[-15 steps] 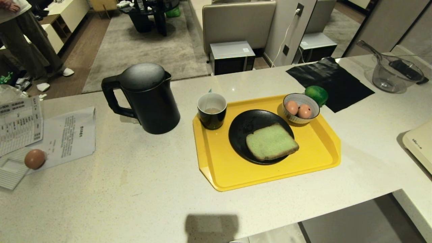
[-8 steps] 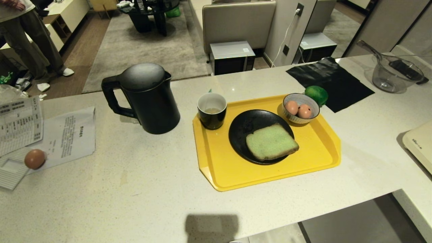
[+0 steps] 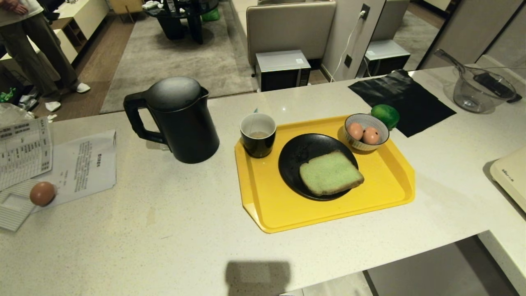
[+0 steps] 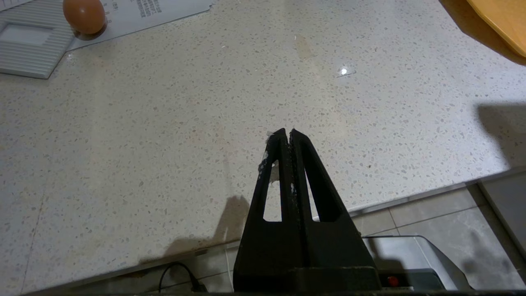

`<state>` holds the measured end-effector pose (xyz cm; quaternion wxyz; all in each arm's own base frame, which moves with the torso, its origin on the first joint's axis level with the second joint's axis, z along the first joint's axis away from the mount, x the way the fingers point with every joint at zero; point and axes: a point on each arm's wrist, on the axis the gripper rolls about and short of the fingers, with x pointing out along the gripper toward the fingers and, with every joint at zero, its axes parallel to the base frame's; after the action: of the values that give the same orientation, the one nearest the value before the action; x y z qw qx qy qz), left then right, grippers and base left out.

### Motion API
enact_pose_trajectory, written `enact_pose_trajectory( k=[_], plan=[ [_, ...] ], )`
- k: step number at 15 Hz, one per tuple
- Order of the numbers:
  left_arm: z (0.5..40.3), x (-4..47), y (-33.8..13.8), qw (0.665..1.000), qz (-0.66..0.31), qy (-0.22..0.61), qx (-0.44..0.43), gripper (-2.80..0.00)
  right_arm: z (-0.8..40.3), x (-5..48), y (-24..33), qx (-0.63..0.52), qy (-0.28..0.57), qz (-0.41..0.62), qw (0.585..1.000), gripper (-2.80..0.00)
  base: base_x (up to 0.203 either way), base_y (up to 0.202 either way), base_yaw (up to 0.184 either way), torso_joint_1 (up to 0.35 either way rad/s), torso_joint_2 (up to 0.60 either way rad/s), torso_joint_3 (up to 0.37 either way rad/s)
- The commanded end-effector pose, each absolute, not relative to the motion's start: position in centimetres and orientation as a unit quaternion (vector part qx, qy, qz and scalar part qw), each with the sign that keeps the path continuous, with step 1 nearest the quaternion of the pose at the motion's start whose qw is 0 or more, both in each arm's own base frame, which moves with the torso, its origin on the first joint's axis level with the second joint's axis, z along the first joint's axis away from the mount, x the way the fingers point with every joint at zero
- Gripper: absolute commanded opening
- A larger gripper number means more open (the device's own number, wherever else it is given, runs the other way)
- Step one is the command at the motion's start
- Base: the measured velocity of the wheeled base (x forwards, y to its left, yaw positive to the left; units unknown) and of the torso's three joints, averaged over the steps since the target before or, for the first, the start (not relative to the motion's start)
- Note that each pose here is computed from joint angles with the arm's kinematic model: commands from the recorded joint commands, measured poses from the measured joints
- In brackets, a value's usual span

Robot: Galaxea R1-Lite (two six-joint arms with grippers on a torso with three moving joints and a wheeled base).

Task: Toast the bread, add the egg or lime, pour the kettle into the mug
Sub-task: Pick up the kettle

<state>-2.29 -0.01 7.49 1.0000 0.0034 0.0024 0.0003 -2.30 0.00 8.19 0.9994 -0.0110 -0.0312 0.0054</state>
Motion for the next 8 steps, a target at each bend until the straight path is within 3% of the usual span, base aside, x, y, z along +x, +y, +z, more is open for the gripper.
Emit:
enact_pose_trajectory(
  k=[1, 8],
  plan=[
    [7.5, -2.3, 0.0, 1.0, 0.001, 0.003, 0.006, -2.8, 7.5, -2.1, 0.0, -0.011, -0.019, 0.006, 1.0, -2.8, 0.0, 0.0, 0.0, 0.0, 0.0, 0.0],
    [8.5, -2.6, 0.0, 1.0, 0.002, -0.013, 0.008, -2.8, 7.5, -2.1, 0.0, -0.011, -0.019, 0.006, 1.0, -2.8, 0.0, 0.0, 0.0, 0.0, 0.0, 0.0]
  ],
)
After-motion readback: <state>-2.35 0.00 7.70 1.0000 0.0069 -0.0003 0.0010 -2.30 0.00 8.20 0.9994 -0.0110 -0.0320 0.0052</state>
